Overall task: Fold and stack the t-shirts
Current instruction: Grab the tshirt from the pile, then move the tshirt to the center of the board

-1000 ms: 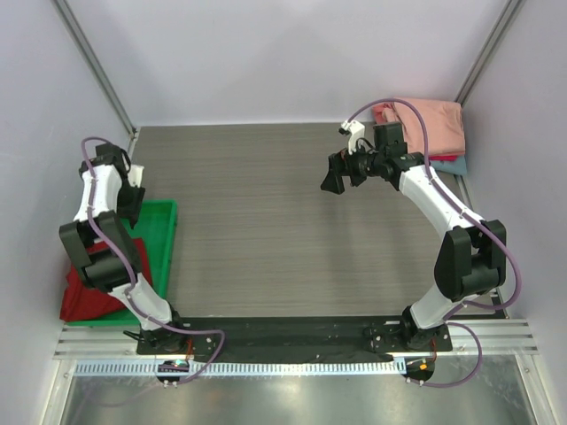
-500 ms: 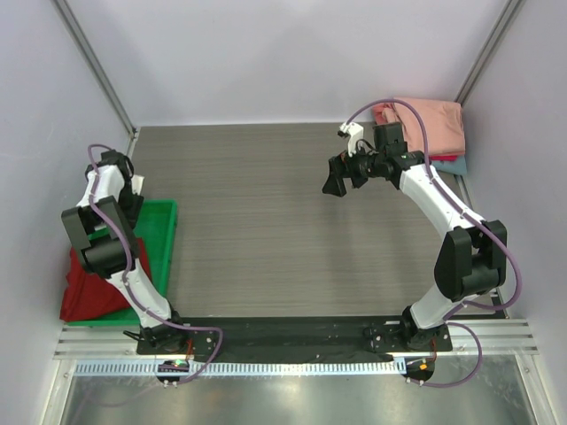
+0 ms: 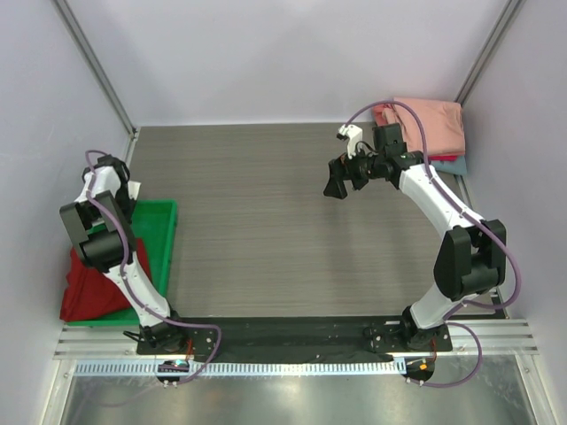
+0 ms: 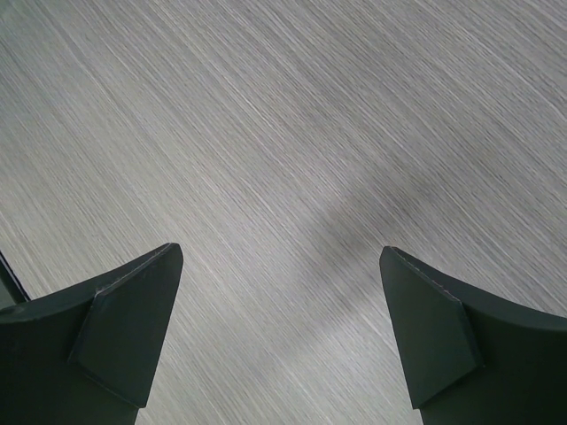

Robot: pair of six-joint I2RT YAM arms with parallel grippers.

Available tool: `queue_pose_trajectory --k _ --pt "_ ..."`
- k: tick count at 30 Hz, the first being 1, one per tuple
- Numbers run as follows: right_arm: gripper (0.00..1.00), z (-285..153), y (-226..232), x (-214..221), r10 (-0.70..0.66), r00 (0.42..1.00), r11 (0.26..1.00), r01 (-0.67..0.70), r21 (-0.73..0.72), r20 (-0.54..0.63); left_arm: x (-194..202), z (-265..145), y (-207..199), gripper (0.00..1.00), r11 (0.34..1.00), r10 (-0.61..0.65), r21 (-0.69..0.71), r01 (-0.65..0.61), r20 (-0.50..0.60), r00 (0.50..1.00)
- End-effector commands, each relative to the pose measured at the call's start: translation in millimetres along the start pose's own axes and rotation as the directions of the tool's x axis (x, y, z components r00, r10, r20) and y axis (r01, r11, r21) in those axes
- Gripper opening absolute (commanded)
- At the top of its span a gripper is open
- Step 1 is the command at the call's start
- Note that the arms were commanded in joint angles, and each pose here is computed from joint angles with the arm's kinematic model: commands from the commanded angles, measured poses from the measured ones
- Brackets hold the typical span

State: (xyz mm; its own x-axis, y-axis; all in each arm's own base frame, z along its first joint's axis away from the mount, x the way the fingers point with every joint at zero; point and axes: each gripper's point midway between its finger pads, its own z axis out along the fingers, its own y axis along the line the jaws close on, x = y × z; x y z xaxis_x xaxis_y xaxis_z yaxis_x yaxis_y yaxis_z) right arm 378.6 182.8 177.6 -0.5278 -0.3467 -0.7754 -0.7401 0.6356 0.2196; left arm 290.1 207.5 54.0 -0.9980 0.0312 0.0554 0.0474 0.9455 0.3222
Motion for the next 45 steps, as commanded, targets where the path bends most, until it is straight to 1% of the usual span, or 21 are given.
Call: queue_pose_trajectory --k 1,3,6,10,13,14,15,17,18,20,22,24,25,26,30,31,36,39,42,43,45 --pt "1.0 -27.4 8.8 -25.8 -0.081 0.994 0.996 0.078 0.043 0.067 -4.0 -45.2 11.8 0.0 0.999 -0.046 -0.003 0.046 0.121 0.992" --pt "1.0 -37.1 10.7 -29.0 -0.144 0.987 0.988 0.139 0.065 0.067 -6.4 -69.9 11.7 0.0 0.998 -0.065 0.024 0.061 0.188 0.98" --pt "1.0 -59.2 18.4 -44.8 -0.227 0.969 0.968 0.213 0.135 0.093 -13.4 -137.0 16.8 0.0 0.993 -0.113 0.063 0.097 0.377 0.919" --pt "1.0 -86.0 16.7 -63.0 -0.27 0.954 0.939 0.231 0.256 0.129 -20.5 -236.0 23.7 0.0 0.989 -0.15 0.107 0.107 0.629 0.763" --pt "1.0 -106.7 -4.9 -81.6 -0.199 0.966 0.903 0.117 0.413 0.162 -21.0 -335.1 34.9 0.0 0.991 -0.13 0.088 0.103 0.827 0.547" --pt "1.0 -100.8 -10.9 -71.8 -0.159 0.981 0.905 0.101 0.413 0.107 -19.6 -359.8 36.2 0.0 0.992 -0.119 0.08 0.1 0.868 0.481" --pt "1.0 -109.9 -11.6 -91.8 -0.173 0.978 0.899 0.11 0.424 0.113 -19.7 -384.4 32.4 0.0 0.994 -0.106 0.083 0.075 0.906 0.411" --pt "1.0 -109.4 -15.8 -84.9 -0.097 0.995 0.904 0.076 0.422 0.03 -15.0 -435.0 30.6 0.0 0.997 -0.074 0.064 0.044 0.963 0.259" --pt "1.0 -102.8 -26.4 -94.6 -0.067 0.997 0.897 0.045 0.44 0.034 -13.4 -467.1 26.1 0.0 0.999 -0.051 0.049 0.017 0.988 0.144" --pt "1.0 -105.6 -33.8 -103.9 -0.084 0.994 0.877 0.043 0.478 0.066 -10.3 -508.1 20.3 0.0 0.999 -0.044 0.044 0.0 0.999 0.001" --pt "1.0 -113.4 -35.6 -111.7 -0.114 0.989 0.86 0.049 0.509 0.097 -7.0 -563.5 8.9 0.0 0.998 -0.054 0.045 -0.051 0.982 -0.183" --pt "1.0 -117.1 -39.3 -120.0 -0.148 0.984 0.846 0.074 0.528 0.099 -6.8 -596.5 -13.3 0.0 0.989 -0.072 0.032 -0.147 0.959 -0.276" --pt "1.0 -117.6 -43.9 -124.4 -0.156 0.983 0.839 0.08 0.538 0.097 -25.0 -597.3 -22.7 0.0 0.977 -0.106 0.05 -0.206 0.957 -0.27" --pt "1.0 -118.4 -48.9 -127.3 -0.163 0.982 0.833 0.082 0.547 0.101 -18.0 -618.8 -32.6 0.0 0.97 -0.103 0.022 -0.242 0.939 -0.327" --pt "1.0 -115.0 -70.0 -125.8 -0.081 0.986 0.823 -0.017 0.568 0.148 -43.0 -644.9 -106.6 0.0 0.908 -0.129 -0.046 -0.416 0.915 -0.383" --pt "1.0 -115.3 -75.9 -122.7 -0.061 0.986 0.816 -0.039 0.577 0.153 -56.8 -638.4 -123.0 0.0 0.898 -0.058 -0.123 -0.422 0.918 -0.393" --pt "1.0 -141.8 -116.3 -111.5 0.056 0.968 0.757 -0.202 0.621 0.246 -79.5 -618.9 -219.4 0.0 0.813 0.047 -0.254 -0.524 0.926 -0.375" --pt "0.98 -156.1 -101.7 -113.1 0.019 0.969 0.804 -0.16 0.572 0.245 -92.8 -610.9 -244.3 0.0 0.81 -0.004 -0.18 -0.559 0.95 -0.312" --pt "0.89 -159.1 -59.1 -109.5 -0.078 0.976 0.892 -0.023 0.451 0.203 -102.2 -584.0 -260.6 0.0 0.792 -0.027 -0.107 -0.601 0.977 -0.211" --pt "0.88 -147.3 -43.9 -93.3 -0.093 0.982 0.92 0.023 0.39 0.163 -111.9 -551.5 -277.9 0.0 0.77 -0.01 -0.076 -0.634 0.991 -0.13" --pt "0.85 -134.2 -19.4 -69.4 -0.18 0.981 0.935 0.147 0.322 0.078 -122.3 -540.6 -286.9 0.0 0.781 -0.058 -0.017 -0.624 0.993 -0.099"
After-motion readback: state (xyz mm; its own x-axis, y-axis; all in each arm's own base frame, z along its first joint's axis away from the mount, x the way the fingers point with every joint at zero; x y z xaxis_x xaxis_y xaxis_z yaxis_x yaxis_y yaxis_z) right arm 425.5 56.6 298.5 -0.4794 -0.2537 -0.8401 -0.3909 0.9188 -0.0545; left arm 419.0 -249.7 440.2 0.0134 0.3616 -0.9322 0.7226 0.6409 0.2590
